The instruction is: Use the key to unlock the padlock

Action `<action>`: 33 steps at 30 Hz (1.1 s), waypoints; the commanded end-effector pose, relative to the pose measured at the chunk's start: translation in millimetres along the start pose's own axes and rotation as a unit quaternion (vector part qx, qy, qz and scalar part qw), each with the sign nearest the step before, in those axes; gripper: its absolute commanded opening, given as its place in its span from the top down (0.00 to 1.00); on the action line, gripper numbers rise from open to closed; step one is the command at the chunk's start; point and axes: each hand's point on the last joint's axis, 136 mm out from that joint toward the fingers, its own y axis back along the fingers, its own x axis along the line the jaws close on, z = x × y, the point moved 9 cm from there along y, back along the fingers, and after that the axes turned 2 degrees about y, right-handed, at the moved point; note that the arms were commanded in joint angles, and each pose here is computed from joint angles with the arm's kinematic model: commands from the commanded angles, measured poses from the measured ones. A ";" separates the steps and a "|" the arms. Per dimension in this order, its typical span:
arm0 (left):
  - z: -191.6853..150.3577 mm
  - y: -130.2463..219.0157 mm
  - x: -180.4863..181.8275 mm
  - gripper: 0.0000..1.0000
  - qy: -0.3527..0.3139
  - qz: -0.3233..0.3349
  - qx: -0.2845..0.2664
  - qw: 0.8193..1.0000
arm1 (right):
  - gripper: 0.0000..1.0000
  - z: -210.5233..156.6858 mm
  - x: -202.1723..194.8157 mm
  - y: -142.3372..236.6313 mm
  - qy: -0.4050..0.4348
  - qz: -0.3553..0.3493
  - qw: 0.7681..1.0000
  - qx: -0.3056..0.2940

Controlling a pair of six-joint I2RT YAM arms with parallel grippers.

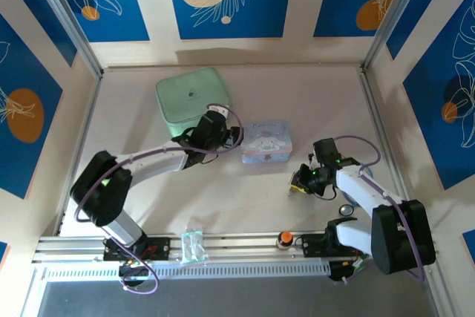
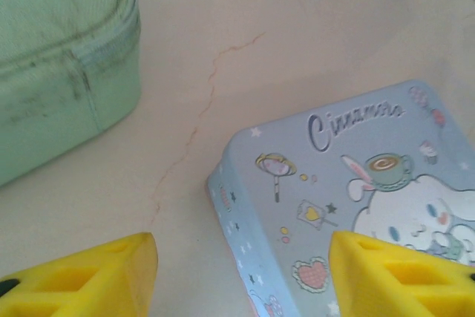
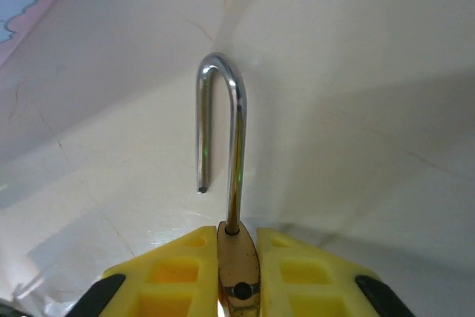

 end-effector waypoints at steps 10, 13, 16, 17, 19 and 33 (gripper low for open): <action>14.7 64.1 15.7 0.32 -0.017 0.023 -0.030 0.999 | 0.78 9.2 5.8 -1.7 0.030 -0.076 0.997 0.010; 8.7 75.2 23.1 0.32 -0.018 0.039 -0.031 0.999 | 0.77 9.0 8.1 -0.2 0.040 -0.079 0.996 0.002; 1.6 89.6 35.7 0.30 -0.018 0.069 -0.032 0.997 | 0.76 9.3 10.5 5.4 0.051 -0.097 0.994 -0.014; -1.0 96.1 40.8 0.29 -0.018 0.080 -0.036 0.996 | 0.73 9.6 11.7 7.2 0.054 -0.104 0.993 -0.016; -5.8 108.0 51.2 0.28 -0.017 0.100 -0.043 0.994 | 0.68 11.1 14.9 10.8 0.061 -0.115 0.991 -0.023; -42.9 145.0 138.6 0.01 -0.166 0.318 -0.152 0.921 | 0.28 67.2 37.4 88.1 0.153 -0.096 0.934 -0.310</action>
